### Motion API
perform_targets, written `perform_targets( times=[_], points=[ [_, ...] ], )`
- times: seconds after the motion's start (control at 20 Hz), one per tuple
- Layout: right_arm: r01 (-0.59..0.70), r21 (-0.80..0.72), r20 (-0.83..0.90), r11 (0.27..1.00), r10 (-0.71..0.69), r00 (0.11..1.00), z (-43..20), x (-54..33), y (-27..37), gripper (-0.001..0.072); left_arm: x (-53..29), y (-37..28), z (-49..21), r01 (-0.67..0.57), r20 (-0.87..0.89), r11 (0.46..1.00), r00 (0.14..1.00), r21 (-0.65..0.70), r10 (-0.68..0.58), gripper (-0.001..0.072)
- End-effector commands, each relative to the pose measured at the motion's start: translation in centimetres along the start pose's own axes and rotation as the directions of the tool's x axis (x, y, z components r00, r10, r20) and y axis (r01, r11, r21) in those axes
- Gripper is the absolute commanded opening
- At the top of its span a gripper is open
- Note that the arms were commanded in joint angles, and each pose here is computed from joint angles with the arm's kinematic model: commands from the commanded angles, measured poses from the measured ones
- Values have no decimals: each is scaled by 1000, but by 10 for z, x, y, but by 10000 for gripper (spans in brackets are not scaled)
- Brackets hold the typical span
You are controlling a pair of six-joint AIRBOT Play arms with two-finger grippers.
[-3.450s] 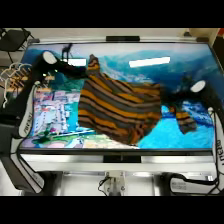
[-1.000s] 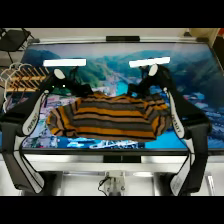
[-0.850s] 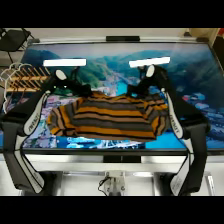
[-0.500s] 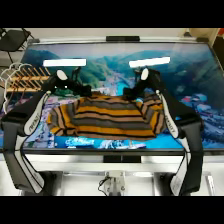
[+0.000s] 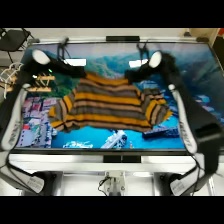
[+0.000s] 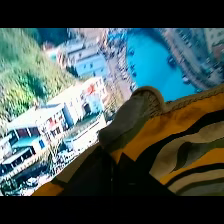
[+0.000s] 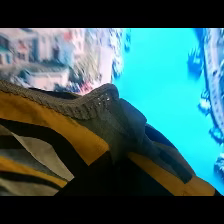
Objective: Fold the shirts.
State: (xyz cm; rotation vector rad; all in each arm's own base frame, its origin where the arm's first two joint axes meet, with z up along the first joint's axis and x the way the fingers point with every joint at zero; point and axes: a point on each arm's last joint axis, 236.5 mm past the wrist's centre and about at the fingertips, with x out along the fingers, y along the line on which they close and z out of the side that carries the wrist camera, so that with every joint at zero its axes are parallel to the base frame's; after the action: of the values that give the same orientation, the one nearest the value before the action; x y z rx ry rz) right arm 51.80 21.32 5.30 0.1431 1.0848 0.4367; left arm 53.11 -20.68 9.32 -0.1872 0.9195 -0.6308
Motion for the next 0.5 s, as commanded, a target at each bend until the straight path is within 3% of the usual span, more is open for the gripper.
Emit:
perform_targets(
  times=[0.0,0.1,0.2,0.3,0.45],
  points=[
    [-17,-105,218,994,40,975,38,-109,40,61,-104,-64,50,-4,183,990,983,141,-22,44],
    [-27,-139,230,990,58,971,23,-166,61,61,-165,-92,43,-55,209,980,978,193,13,43],
    [-26,-119,114,993,40,993,-22,-192,75,61,-200,-101,11,-131,150,978,983,161,107,43],
    [57,-149,-83,987,-70,994,-89,-185,78,61,-198,-105,-44,-182,35,975,983,131,179,43],
    [212,-237,-243,948,-269,932,-197,-140,75,61,-150,-92,-173,-258,-187,966,947,32,259,43]
  ],
)
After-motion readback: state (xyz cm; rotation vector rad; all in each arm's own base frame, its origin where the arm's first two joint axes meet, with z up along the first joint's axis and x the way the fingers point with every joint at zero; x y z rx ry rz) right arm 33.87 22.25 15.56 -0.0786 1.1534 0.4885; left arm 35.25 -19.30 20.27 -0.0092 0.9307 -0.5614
